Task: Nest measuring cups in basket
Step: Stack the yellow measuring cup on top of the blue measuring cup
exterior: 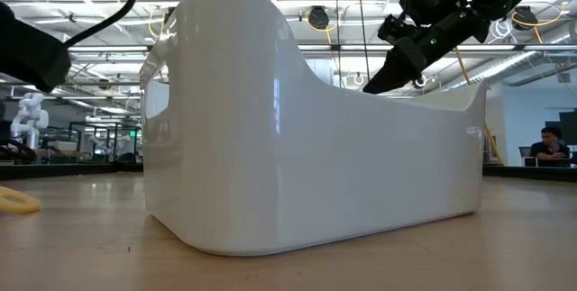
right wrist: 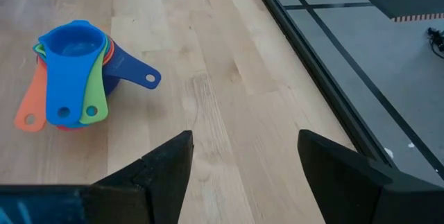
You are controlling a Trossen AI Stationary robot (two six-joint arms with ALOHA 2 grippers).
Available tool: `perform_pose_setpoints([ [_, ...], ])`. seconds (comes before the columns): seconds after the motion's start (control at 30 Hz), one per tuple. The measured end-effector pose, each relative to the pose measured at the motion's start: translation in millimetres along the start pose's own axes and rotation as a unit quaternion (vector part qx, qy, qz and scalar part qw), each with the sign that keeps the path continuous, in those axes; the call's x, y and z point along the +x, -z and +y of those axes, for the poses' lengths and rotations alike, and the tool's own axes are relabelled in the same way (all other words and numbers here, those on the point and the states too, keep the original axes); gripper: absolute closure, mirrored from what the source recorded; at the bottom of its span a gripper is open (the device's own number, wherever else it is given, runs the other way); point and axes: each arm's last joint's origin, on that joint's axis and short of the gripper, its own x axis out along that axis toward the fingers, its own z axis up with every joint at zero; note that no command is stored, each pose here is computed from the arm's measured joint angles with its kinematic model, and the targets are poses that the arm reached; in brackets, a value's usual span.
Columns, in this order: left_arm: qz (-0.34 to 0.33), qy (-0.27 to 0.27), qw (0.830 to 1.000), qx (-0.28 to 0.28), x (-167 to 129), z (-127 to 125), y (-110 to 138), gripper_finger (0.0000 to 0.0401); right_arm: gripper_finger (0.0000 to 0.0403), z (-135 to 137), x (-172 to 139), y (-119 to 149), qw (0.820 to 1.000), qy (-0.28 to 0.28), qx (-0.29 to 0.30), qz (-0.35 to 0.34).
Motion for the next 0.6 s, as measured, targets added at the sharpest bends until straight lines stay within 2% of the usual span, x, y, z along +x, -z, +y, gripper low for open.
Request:
perform_pose_setpoints([
  [0.17,-0.002,0.008,1.0,-0.017,4.7,3.0,0.3,0.0228,0.0151,0.0,0.0,0.0,1.0,0.0,0.0,0.0],
  [0.27,-0.004,0.012,1.0,-0.019,6.4,3.8,0.3,0.0249,0.0151,0.0,0.0,0.0,1.0,0.0,0.0,0.0],
  [0.43,-0.008,0.023,0.999,-0.025,8.9,4.7,-0.7,0.0307,0.0151,0.0,0.0,0.0,1.0,0.0,0.0,0.0],
  [0.6,-0.004,0.025,0.998,-0.054,8.7,9.0,-7.0,0.0386,0.0151,0.0,0.0,0.0,1.0,0.0,-0.001,0.0],
])
